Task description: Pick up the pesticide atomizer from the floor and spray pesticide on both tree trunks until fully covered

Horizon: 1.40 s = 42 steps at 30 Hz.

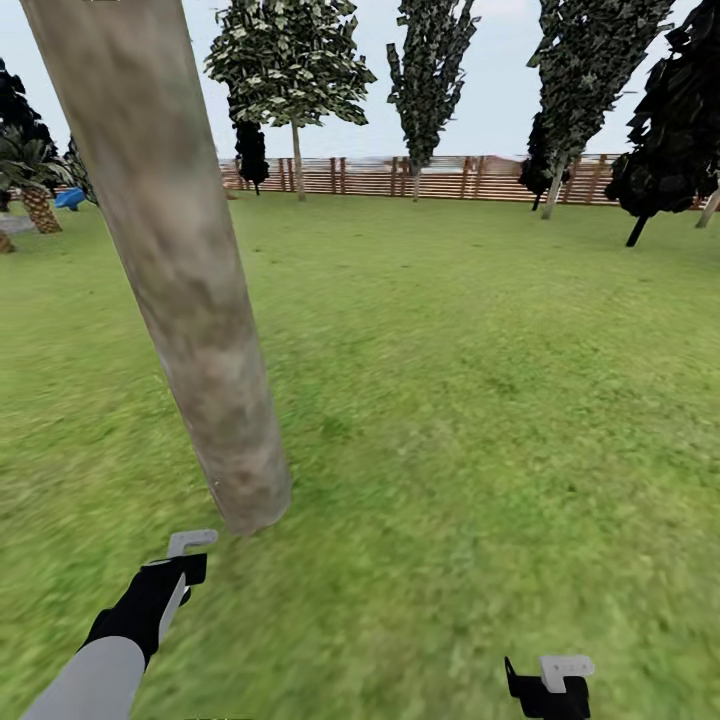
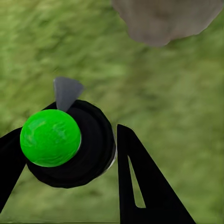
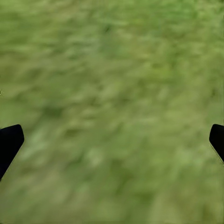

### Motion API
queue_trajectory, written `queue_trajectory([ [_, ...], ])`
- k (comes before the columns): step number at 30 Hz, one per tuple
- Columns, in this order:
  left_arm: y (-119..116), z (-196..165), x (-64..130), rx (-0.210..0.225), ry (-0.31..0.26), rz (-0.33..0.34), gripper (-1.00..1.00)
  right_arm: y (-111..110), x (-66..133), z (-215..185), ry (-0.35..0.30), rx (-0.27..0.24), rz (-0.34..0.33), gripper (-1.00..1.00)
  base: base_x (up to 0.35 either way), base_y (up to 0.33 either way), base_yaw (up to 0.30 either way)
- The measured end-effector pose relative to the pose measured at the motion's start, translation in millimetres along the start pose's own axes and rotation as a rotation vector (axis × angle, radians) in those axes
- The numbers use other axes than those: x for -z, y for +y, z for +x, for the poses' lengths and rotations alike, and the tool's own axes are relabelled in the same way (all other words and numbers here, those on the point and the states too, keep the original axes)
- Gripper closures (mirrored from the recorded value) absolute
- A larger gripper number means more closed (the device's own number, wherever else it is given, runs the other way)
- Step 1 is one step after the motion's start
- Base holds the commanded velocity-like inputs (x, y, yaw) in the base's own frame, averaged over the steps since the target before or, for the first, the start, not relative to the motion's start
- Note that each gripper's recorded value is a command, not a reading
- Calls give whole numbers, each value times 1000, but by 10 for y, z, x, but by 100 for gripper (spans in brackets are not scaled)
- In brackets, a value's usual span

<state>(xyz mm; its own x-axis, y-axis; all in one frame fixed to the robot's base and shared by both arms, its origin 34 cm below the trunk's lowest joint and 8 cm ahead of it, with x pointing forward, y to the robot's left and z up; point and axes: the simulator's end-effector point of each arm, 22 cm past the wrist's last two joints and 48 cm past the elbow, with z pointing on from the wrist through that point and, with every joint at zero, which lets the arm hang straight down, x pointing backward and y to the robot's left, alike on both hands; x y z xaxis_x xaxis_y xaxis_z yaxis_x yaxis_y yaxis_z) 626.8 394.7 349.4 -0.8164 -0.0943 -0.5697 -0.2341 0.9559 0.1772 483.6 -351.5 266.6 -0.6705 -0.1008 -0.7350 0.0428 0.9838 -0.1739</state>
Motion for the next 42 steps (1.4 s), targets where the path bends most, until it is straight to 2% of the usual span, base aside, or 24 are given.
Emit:
queue_trajectory([
  [6, 20, 1, -4, 1, 1, -2, 100, -8, -1, 0, 0, 1, 1, -100, -28, -199, 75],
  [15, 21, -3, -3, 1, 0, -3, 100, -13, -1, -1, -1, 2, 1, -100, -4, -13, 14],
  [22, -24, 19, -2, 3, 4, 4, 100, -2, -2, -4, -1, 1, 0, -100, 0, 0, 252],
  [27, -71, -114, 13, 2, -14, 10, 100, -3, -2, -4, -1, 0, 1, -100, 0, 0, 208],
  [31, 220, -179, -3, -2, -24, -30, 100, -10, -2, -4, -1, 0, 1, -100, 0, 0, 18],
  [32, 223, -188, -2, -2, -26, -30, 100, -13, -2, -4, -1, 0, 2, -100, 0, 0, 2],
  [35, -277, -230, 57, 8, -35, 39, 100, -16, -1, -4, -1, 0, 2, -100, 0, 0, 0],
  [38, -734, -472, 164, 1, -68, 99, 100, -16, -1, -4, -1, 0, 2, -100, 0, 0, 0],
  [42, -594, -760, 220, 5, -122, 77, 100, -12, -2, -5, -1, 2, 1, -100, -12, -86, 0],
])
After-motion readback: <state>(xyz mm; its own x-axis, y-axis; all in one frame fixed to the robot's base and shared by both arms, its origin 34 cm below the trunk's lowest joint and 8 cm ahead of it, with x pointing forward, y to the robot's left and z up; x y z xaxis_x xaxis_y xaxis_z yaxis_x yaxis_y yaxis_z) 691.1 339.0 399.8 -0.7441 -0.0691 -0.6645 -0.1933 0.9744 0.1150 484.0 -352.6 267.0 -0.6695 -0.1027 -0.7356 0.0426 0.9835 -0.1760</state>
